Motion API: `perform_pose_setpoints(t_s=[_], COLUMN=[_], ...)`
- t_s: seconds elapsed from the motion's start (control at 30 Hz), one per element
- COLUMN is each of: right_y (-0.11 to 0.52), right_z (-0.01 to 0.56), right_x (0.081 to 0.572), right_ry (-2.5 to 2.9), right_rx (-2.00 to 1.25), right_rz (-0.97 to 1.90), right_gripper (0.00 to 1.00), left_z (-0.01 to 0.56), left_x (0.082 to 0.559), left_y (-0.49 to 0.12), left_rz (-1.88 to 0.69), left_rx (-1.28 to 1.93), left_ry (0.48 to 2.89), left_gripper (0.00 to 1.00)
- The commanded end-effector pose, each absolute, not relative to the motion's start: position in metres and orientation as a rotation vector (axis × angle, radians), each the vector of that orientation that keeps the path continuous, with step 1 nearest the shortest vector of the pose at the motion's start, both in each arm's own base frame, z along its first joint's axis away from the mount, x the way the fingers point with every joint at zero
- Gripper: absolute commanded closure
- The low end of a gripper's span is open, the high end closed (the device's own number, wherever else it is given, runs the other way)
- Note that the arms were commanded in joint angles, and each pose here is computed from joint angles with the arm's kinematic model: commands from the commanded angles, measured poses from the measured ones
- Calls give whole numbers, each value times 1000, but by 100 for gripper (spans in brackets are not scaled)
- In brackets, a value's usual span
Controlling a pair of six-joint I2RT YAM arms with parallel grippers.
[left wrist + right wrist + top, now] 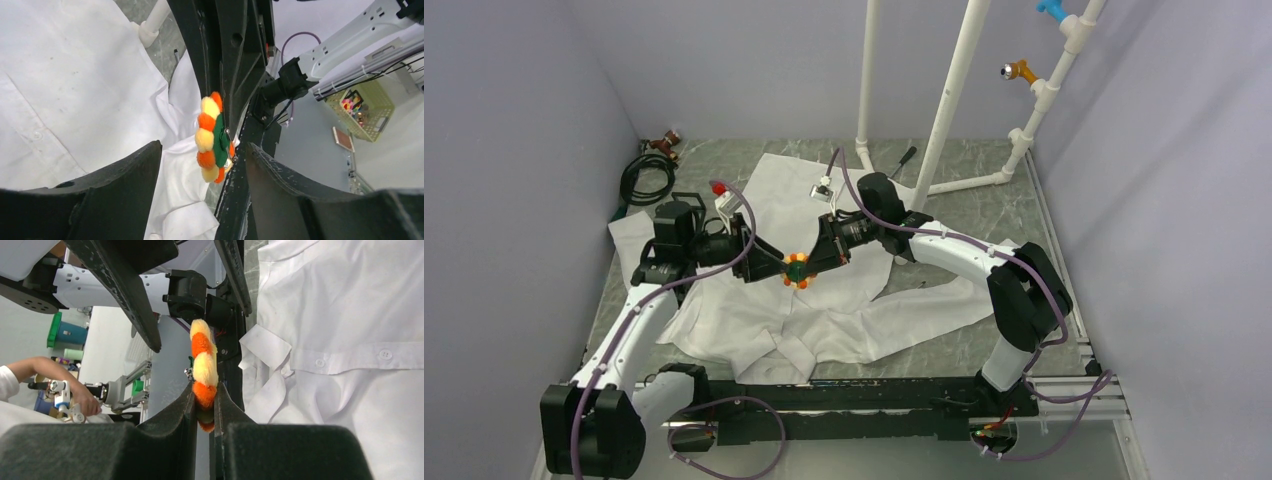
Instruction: Remove the brooch from the garment
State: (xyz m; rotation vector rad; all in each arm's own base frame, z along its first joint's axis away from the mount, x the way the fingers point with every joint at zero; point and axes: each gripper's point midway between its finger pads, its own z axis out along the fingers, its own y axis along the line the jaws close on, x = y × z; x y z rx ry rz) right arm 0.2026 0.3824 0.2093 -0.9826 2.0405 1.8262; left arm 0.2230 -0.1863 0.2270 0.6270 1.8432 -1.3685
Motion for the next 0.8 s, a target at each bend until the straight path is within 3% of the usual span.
perform_pose_setpoints(t_s=[0.0,0.2,0.43,0.53,0.77], right_y=[385,386,386,383,375], right_z=[246,249,250,250,252], right_x=[201,202,200,199,202], right_ry=[1876,1869,1870,1868,1858], right_rx=[-1045,-1044,-1057,-1063,-1062], right_rz=[1851,1864,1873,1876,1862], right_gripper=[100,100,100,88,73], left_z=[228,223,223,223,219], left_x=[219,215,218,219,219], left_y=[-185,-196,-202,-203,-203], left_rz=[-1318,-1367,-1400,-1413,-1427], left_rx=[694,701,703,686,653], left_ry=[1812,1833,1828,1836,1861], left_gripper=[34,44,83,96,100])
